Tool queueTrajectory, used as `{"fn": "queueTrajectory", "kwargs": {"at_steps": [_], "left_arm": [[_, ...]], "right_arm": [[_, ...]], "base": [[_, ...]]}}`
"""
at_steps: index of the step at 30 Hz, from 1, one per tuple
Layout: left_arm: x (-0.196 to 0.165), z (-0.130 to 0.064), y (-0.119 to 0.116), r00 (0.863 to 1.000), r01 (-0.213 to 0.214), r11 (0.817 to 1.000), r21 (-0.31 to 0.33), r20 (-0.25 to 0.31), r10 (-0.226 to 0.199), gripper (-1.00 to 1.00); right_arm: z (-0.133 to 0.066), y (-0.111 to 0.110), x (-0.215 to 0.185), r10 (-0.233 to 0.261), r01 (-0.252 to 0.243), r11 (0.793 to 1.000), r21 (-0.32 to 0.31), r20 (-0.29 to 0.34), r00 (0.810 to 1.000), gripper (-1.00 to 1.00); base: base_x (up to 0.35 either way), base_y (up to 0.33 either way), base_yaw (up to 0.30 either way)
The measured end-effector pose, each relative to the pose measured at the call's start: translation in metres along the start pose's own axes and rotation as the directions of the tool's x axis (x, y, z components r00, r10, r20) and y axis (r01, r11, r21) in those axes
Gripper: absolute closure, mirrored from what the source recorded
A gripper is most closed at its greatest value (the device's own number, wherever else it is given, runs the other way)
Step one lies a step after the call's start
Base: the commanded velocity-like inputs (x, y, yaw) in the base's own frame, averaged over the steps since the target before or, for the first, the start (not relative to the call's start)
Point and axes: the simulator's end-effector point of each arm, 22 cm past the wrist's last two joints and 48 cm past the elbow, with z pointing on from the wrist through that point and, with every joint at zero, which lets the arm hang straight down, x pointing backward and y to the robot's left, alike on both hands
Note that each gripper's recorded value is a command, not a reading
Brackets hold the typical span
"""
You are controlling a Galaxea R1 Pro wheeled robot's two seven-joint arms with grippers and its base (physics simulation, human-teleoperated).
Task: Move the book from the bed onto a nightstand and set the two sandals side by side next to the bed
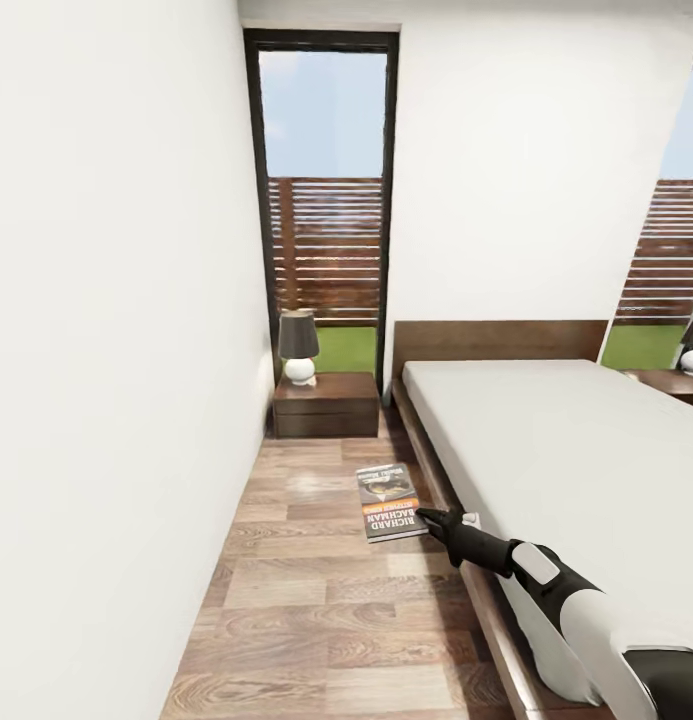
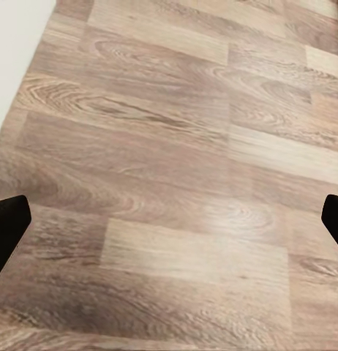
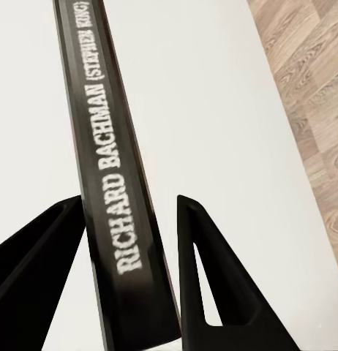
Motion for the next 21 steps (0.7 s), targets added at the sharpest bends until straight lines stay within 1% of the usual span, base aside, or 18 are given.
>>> {"fn": "queueTrajectory", "kwargs": {"at_steps": [8, 15, 21], "left_arm": [[0.0, 0.0, 0.0001, 1.0, 0.0, 1.0, 0.0, 0.0, 0.0, -1.0], [0.0, -0.0001, 0.0002, 1.0, 0.0, 1.0, 0.0, 0.0, 0.0, -1.0], [0.0, 0.0, 0.0001, 1.0, 0.0, 1.0, 0.0, 0.0, 0.0, -1.0]], "right_arm": [[0.0, -0.0001, 0.0001, 0.0, 0.0, 1.0, 0.0, 0.0, 1.0, 1.0], [0.0001, -0.0004, 0.0003, -0.002, 0.002, 1.0, 0.002, -0.001, 1.0, 1.0], [0.0001, -0.0008, 0.0005, -0.003, 0.003, 1.0, 0.003, -0.002, 1.0, 1.0]], "base": [[0.166, 0.165, -0.127], [0.168, 0.144, -0.032], [0.169, 0.05, -0.007]]}}
